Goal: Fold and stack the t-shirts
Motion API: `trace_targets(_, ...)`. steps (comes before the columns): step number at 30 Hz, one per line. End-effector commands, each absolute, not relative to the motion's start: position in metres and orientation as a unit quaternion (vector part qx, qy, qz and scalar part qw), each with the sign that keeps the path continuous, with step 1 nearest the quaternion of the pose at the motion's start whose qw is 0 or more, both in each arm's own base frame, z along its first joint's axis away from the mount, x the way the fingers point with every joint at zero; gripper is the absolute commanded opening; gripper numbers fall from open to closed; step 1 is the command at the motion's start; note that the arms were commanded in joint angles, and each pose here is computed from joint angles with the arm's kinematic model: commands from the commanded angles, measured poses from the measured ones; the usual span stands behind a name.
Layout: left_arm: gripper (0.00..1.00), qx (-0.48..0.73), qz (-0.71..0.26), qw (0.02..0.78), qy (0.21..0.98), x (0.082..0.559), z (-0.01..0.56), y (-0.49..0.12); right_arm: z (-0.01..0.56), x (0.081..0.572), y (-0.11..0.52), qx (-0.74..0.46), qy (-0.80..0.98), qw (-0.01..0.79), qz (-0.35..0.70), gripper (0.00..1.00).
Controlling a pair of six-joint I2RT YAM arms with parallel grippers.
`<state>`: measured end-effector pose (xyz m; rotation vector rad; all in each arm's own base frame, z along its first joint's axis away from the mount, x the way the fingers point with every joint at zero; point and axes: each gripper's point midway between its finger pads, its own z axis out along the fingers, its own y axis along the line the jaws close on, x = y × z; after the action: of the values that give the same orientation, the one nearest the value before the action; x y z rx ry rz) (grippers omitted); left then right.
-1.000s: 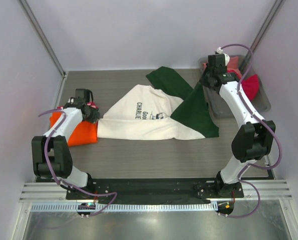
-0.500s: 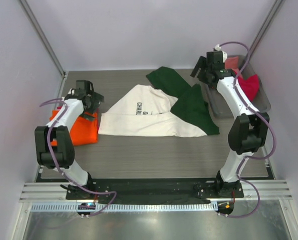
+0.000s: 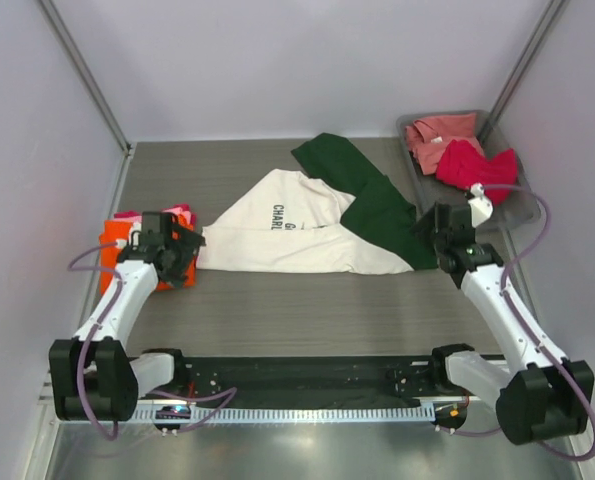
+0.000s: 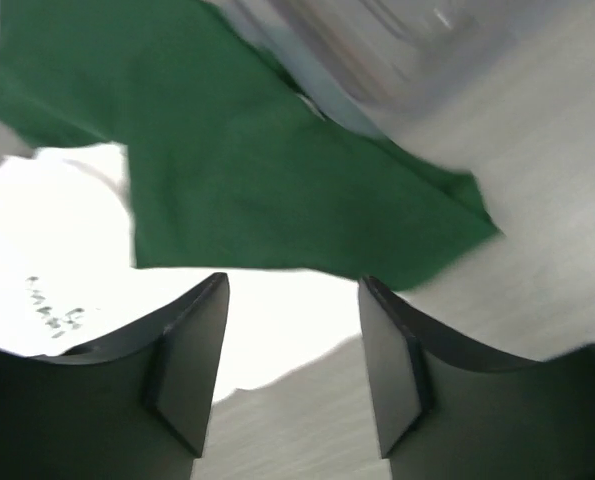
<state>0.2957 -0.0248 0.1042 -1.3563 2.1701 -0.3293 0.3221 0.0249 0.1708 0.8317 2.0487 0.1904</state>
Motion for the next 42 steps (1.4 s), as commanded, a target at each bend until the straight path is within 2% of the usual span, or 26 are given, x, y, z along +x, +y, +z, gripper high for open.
trace_targets(1,0.94,-0.506,-0.157,0.263,0.806,0.282,0.093,-0.037,0.136,0.292,0.013,0.398,0.812,0.423,0.058,0.57)
trace_targets(8,0.85,-0.537,-0.186,0.288,0.771,0.264,0.079,-0.039,0.088,0.271,0.003,0.446,0.797,0.405,0.041,0.49)
trace_targets(20,0.81,-0.550,-0.177,0.285,0.765,0.267,0.057,-0.037,0.048,0.294,0.003,0.514,0.753,0.408,0.057,0.48)
trace_targets(29,0.79,-0.550,-0.169,0.274,0.771,0.272,0.045,-0.039,0.027,0.309,0.001,0.528,0.746,0.403,0.046,0.41)
trace_targets(31,0.78,-0.550,-0.166,0.274,0.772,0.273,0.045,-0.039,0.020,0.309,0.004,0.522,0.757,0.391,0.042,0.26)
trace_targets(33,0.73,-0.548,-0.162,0.270,0.775,0.272,0.041,-0.040,0.022,0.312,0.007,0.518,0.761,0.388,0.047,0.08)
trace_targets(34,0.70,-0.548,-0.159,0.272,0.775,0.273,0.041,-0.039,0.027,0.313,0.008,0.514,0.761,0.392,0.050,0.04)
trace_targets(35,0.61,-0.547,-0.155,0.269,0.778,0.273,0.038,-0.040,0.029,0.312,0.006,0.509,0.763,0.395,0.048,0.01)
trace_targets(37,0.51,-0.546,-0.151,0.269,0.779,0.273,0.034,-0.040,0.033,0.309,0.003,0.502,0.765,0.402,0.037,0.01)
trace_targets(38,0.49,-0.549,-0.146,0.265,0.779,0.272,0.030,-0.039,0.038,0.308,-0.001,0.497,0.764,0.410,0.034,0.01)
trace_targets(42,0.49,-0.552,-0.138,0.269,0.777,0.279,0.025,-0.037,0.047,0.300,-0.007,0.488,0.759,0.430,0.028,0.01)
